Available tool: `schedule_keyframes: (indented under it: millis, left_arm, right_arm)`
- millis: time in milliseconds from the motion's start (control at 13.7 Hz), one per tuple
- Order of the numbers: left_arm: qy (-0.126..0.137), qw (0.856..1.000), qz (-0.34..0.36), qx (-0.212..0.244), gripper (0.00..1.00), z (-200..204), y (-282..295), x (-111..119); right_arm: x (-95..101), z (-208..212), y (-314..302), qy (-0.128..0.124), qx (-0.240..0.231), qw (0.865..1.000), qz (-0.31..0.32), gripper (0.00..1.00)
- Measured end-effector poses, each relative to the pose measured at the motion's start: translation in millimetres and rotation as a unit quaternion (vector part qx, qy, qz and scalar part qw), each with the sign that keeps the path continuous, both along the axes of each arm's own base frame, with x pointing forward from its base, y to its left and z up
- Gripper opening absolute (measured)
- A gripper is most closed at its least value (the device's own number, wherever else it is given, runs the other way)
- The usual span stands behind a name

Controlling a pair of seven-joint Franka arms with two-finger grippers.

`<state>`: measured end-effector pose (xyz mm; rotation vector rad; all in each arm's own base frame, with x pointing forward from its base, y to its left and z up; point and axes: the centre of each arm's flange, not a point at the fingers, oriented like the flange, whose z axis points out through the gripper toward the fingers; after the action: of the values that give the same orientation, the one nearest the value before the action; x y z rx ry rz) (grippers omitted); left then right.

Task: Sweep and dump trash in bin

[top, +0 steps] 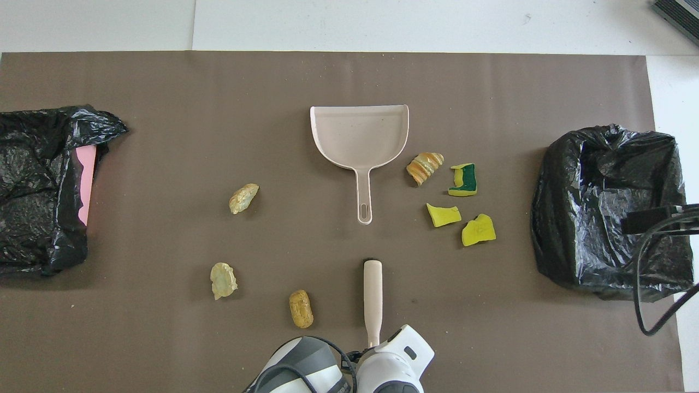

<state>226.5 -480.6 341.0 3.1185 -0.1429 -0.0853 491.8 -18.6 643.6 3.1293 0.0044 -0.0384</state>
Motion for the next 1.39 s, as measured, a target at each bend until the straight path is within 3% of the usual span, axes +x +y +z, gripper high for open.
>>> schedule_keyframes:
  millis: [219,438,657,950,1388]
  left_arm:
    - [0.008,1.0,-0.003,0.014,0.26,8,5,5]
    - [0.043,0.994,-0.085,0.061,0.26,27,24,-7]
    - [0.073,0.979,-0.171,0.085,0.26,36,46,-17]
    - [0.104,0.955,-0.262,0.094,0.26,18,82,-27]
    - [0.143,0.949,-0.269,0.084,0.26,16,147,22]
  right_arm:
    - [0.0,0,0,0.0,0.0,1.0,0.0,1.0]
    - [0.0,0,0,0.0,0.0,1.0,0.0,1.0]
    - [0.0,-1,0,0.001,0.0,1.0,0.0,1.0]
    - [6.8,-12,14,0.005,-0.002,1.0,0.013,1.0]
    - [43.9,-48,87,-0.007,-0.006,0.999,0.031,1.0]
